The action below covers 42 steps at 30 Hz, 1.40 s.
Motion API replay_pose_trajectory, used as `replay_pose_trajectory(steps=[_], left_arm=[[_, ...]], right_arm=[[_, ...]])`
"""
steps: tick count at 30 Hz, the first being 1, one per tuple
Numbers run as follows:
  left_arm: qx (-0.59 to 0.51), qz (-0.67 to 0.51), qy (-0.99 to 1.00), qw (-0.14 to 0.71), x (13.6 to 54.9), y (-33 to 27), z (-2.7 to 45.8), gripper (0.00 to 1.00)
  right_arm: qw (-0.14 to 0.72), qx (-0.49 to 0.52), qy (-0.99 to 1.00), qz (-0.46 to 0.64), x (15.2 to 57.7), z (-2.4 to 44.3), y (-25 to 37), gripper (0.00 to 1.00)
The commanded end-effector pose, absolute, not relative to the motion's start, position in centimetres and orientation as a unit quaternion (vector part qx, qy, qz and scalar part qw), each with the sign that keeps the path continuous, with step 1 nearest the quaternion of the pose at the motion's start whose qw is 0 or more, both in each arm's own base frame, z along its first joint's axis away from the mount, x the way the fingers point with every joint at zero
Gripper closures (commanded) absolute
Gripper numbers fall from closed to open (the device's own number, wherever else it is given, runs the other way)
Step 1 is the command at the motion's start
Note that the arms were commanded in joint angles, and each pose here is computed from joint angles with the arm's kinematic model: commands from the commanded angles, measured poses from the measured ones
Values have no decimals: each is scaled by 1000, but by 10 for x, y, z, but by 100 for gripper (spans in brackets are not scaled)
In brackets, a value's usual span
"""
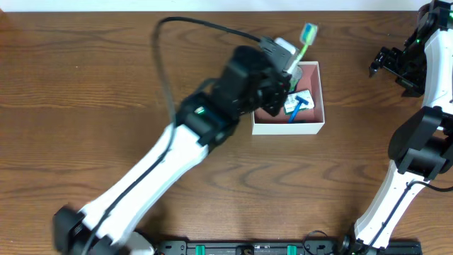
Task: Pack container
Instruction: 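Carry the toothbrush right and lower it into the box, then open the left gripper to release the toothbrush in the box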
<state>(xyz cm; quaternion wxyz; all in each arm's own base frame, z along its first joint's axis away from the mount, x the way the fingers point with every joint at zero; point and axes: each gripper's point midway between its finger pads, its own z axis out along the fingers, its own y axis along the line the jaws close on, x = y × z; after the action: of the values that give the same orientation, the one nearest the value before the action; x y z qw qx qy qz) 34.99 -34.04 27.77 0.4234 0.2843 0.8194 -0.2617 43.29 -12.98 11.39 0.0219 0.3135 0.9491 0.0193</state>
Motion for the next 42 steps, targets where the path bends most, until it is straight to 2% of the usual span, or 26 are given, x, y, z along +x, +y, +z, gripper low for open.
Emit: replay_pose_trajectory(steps=[1,9,13,15,17,25,32,37,38,39,40,42], left_arm=[[291,-241,832,407,364,-347,246,94],[291,-216,856,370,388,-363,173,93],[280,-187,865,372,400,-359,154,92],[277,-177,869,370,402,-357,147,78],[278,-176,870,366,402,-357,144,69],[278,-176,871,365,401,-356,146,66],[274,-180,866,378,382,-336,197,51],[261,-171,873,375,354,-292,244,39],[257,-169,874,375,347,-282,254,34],[254,-168,876,375,341,-273,260,22],[251,-167,876,376,336,-266,267,2],[248,-166,876,378,325,-254,279,2]], right_arm=[[28,321,947,21,432,120,-130,1],[28,321,947,21,432,120,-130,1],[28,321,947,21,432,120,-130,1],[28,321,947,21,432,120,-130,1],[28,321,947,21,432,120,-130,1],[28,321,947,21,432,120,-130,1],[28,321,947,21,432,120,-130,1],[28,321,947,21,432,120,-130,1],[28,321,947,21,432,120,-130,1],[28,321,947,21,432,120,-130,1],[28,321,947,21,432,120,-130,1],[28,321,947,21,432,120,-130,1]])
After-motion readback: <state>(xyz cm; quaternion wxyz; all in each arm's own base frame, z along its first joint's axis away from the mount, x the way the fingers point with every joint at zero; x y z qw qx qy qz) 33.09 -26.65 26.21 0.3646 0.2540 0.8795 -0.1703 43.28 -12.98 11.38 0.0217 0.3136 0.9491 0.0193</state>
